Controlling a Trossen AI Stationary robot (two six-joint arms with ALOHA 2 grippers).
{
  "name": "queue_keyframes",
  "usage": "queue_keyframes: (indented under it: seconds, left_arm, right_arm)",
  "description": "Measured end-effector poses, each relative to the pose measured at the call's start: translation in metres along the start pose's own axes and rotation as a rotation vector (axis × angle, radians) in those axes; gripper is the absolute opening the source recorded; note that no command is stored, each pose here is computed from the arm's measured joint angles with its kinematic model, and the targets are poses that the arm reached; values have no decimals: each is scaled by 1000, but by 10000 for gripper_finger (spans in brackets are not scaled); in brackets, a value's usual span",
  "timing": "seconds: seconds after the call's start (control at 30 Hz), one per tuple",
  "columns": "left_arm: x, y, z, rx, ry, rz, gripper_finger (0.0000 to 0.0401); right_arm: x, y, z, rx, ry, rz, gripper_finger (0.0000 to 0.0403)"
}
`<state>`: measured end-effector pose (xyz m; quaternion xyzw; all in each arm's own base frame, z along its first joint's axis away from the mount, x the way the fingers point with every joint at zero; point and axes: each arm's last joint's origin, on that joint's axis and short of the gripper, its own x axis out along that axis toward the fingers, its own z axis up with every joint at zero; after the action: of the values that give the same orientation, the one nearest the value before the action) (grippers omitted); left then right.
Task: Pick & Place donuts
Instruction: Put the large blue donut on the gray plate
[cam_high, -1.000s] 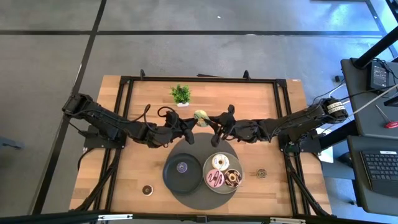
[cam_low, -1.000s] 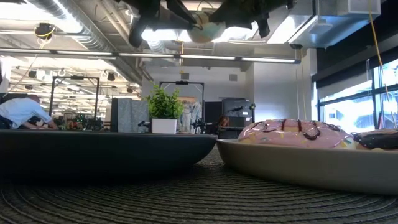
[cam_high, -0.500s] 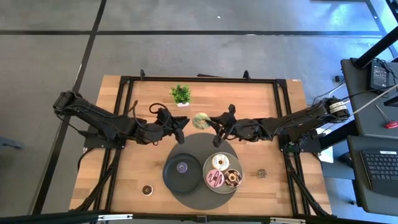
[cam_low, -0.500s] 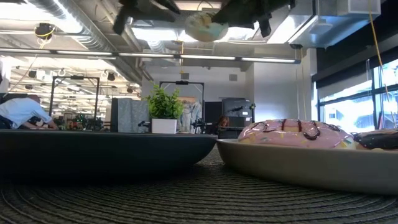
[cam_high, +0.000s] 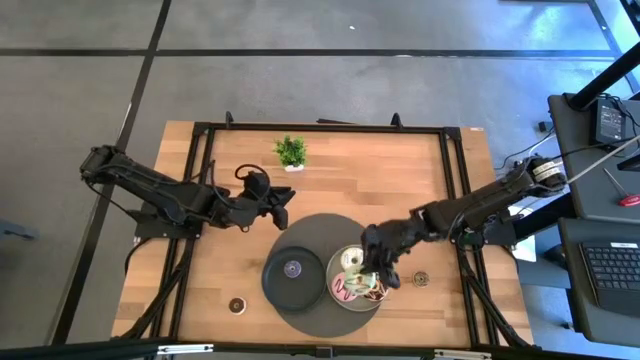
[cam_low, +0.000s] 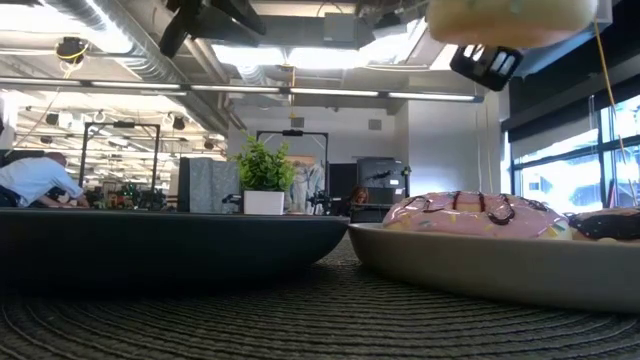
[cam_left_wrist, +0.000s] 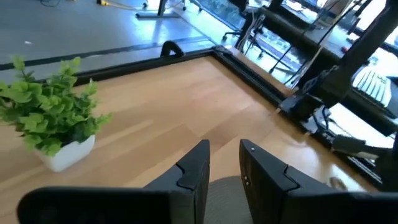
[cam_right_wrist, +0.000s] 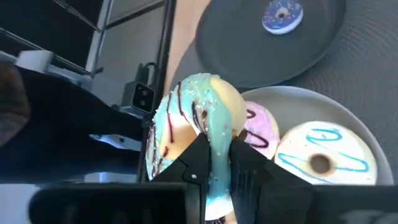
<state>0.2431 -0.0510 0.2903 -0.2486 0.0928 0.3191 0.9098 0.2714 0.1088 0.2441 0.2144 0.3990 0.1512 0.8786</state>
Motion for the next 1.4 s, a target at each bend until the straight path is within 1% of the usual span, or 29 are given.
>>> queue_keyframes:
  seconds: [0.1, 0.23, 0.4, 0.87, 0.97, 1.1, 1.23, 1.4]
  left_arm:
    - [2, -1, -2, -6, 16, -10, 83]
    - [3, -2, -4, -8, 42, -25, 80]
    - [5, -2, -7, -16, 67, -33, 80]
    - [7, -4, -11, -8, 92, -43, 83]
    - [7, -4, -10, -8, 91, -43, 83]
    - [7, -3, -10, -7, 89, -41, 81]
    - [7, -3, -10, -6, 89, -41, 79]
    - [7, -3, -10, -6, 89, -41, 83]
  right_arm:
    - [7, 1, -4, 3, 1, -49, 49]
    - [13, -1, -6, 12, 9, -78, 49]
    - [24, -8, -13, 15, 77, -119, 49]
    - [61, -26, -30, 13, 209, -186, 49]
    - [66, -29, -32, 24, 217, -211, 49]
    - [69, -30, -34, 2, 229, -217, 50]
    - [69, -30, -34, -4, 229, -217, 73]
    - [66, -29, -32, -6, 222, -214, 129]
